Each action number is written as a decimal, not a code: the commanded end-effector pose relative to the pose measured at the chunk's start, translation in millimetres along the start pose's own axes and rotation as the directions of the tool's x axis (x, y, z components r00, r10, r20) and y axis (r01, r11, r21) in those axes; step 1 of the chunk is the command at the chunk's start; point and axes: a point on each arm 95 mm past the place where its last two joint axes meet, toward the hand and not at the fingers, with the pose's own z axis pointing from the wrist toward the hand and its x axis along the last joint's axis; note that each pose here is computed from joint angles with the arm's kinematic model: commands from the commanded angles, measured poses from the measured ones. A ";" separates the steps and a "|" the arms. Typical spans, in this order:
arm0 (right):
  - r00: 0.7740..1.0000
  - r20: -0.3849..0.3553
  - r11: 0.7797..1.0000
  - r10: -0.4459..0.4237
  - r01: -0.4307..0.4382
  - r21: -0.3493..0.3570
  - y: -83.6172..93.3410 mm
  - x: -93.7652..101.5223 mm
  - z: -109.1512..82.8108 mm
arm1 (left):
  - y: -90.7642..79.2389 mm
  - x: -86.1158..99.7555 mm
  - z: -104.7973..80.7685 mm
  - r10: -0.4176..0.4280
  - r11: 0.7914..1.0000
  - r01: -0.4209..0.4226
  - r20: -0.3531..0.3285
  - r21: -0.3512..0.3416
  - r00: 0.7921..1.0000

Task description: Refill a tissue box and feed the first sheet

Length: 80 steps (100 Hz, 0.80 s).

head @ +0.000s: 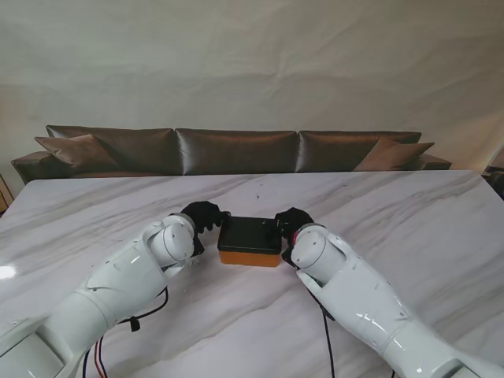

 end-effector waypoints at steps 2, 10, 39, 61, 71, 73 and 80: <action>1.000 0.020 1.000 -0.019 0.019 0.002 -5.5 -12.1 -3.7 | 6.9 2.9 -2.5 -0.014 1.000 0.014 -0.012 -0.024 1.000; 1.000 0.005 1.000 -0.018 0.018 -0.017 0.6 -8.3 -8.7 | 4.0 4.5 -5.8 -0.025 1.000 0.024 -0.019 -0.015 1.000; 0.999 -0.031 0.994 -0.026 0.022 -0.109 21.7 -5.4 -29.7 | -10.7 0.1 -24.4 -0.036 0.999 0.036 -0.013 0.002 0.999; 0.995 -0.042 0.981 -0.086 0.077 -0.179 30.5 -18.3 -52.9 | -18.2 -14.7 -46.2 0.029 0.999 -0.028 -0.014 0.042 0.999; 0.992 -0.039 0.975 -0.118 0.108 -0.196 30.1 -26.2 -61.9 | -17.2 -21.1 -55.4 0.064 0.997 -0.062 -0.043 0.052 0.997; 0.991 -0.037 0.974 -0.126 0.116 -0.197 29.6 -27.7 -63.6 | -16.9 -21.3 -58.0 0.072 0.996 -0.069 -0.053 0.051 0.996; 0.987 -0.027 0.969 -0.161 0.153 -0.192 27.8 -32.9 -68.3 | -15.1 -22.6 -66.2 0.109 0.993 -0.106 -0.076 0.044 0.991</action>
